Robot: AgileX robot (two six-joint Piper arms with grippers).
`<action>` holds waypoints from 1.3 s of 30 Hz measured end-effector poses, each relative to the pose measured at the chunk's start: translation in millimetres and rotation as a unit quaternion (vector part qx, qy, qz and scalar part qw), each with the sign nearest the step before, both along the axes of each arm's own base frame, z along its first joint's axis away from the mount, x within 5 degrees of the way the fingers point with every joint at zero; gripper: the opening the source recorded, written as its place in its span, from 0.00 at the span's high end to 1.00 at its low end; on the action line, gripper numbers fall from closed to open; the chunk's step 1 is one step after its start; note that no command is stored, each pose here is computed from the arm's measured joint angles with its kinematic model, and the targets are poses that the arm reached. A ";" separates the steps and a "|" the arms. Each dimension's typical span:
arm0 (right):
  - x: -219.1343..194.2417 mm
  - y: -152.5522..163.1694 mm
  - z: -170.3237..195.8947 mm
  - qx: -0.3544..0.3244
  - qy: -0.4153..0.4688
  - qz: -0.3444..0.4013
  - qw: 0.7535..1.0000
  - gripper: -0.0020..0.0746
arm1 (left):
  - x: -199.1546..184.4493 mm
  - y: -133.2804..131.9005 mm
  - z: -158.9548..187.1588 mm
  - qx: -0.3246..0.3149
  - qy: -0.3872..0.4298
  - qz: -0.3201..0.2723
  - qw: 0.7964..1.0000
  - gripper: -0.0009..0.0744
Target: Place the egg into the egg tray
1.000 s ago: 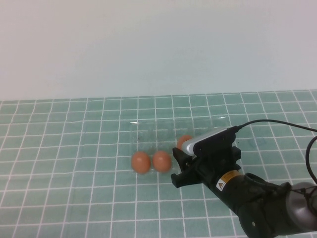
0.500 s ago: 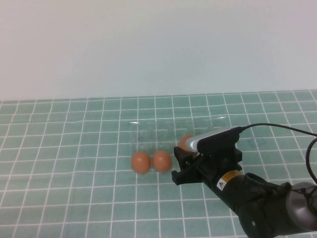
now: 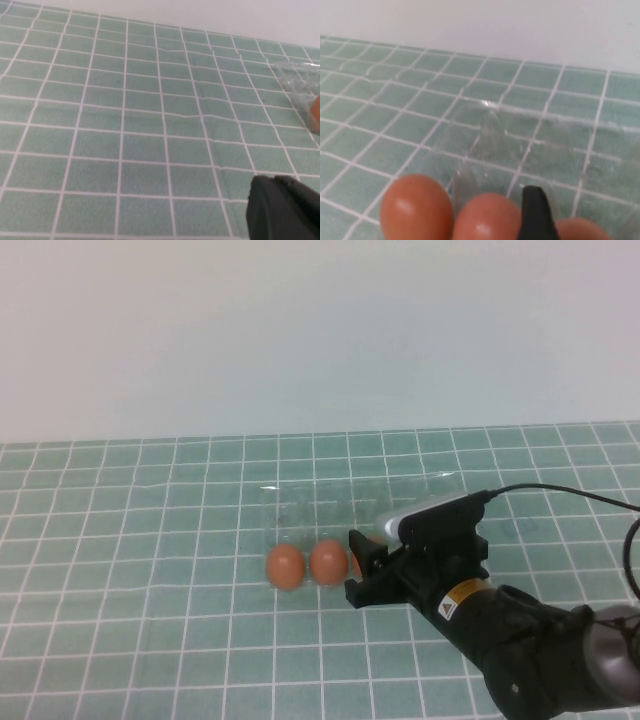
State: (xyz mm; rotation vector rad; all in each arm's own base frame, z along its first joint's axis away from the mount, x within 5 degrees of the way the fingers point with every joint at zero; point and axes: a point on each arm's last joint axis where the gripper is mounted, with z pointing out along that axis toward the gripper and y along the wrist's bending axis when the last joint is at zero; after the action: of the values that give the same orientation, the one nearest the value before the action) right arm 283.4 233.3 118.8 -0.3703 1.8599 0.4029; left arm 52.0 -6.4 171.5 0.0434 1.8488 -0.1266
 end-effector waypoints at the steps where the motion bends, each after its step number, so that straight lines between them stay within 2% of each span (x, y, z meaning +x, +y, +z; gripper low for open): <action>1: -0.2 0.2 3.7 0.002 -0.003 0.002 1.000 0.40 | 0.0 0.0 0.0 0.000 0.000 0.000 1.000 0.99; 4: -1.9 0.1 23.6 -0.001 -0.017 0.012 1.000 0.54 | 0.0 0.0 0.0 0.000 0.000 0.000 1.000 0.99; 8: -9.6 -2.9 62.1 -0.025 -0.037 0.039 0.998 0.85 | 0.0 0.0 0.0 0.000 0.000 0.000 1.000 0.99; 11: -18.2 -7.5 90.0 -0.068 -0.065 0.068 0.993 0.94 | 0.0 0.0 0.0 0.000 0.000 0.000 1.000 0.99; 15: -35.1 -17.4 127.9 -0.089 -0.077 0.100 0.988 0.97 | 0.0 0.0 0.0 0.000 0.000 0.000 1.000 0.99; 19: -55.7 -31.2 163.7 -0.068 -0.073 0.116 0.988 0.97 | 0.0 0.0 0.0 0.000 0.000 0.000 1.000 0.99; 24: -70.7 -43.4 191.0 -0.044 -0.094 0.118 0.988 0.97 | 0.0 0.0 0.0 0.000 0.000 0.000 1.000 0.99; 39: -71.6 -51.2 197.7 -0.064 -0.126 0.099 0.985 0.98 | 0.0 0.0 0.0 0.000 0.000 0.000 1.000 0.99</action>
State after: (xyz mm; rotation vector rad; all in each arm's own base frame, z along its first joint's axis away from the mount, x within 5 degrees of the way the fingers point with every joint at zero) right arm 211.8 182.1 316.5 -0.6666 1.6103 0.3522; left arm 52.0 -6.4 171.5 0.0434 1.8488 -0.1266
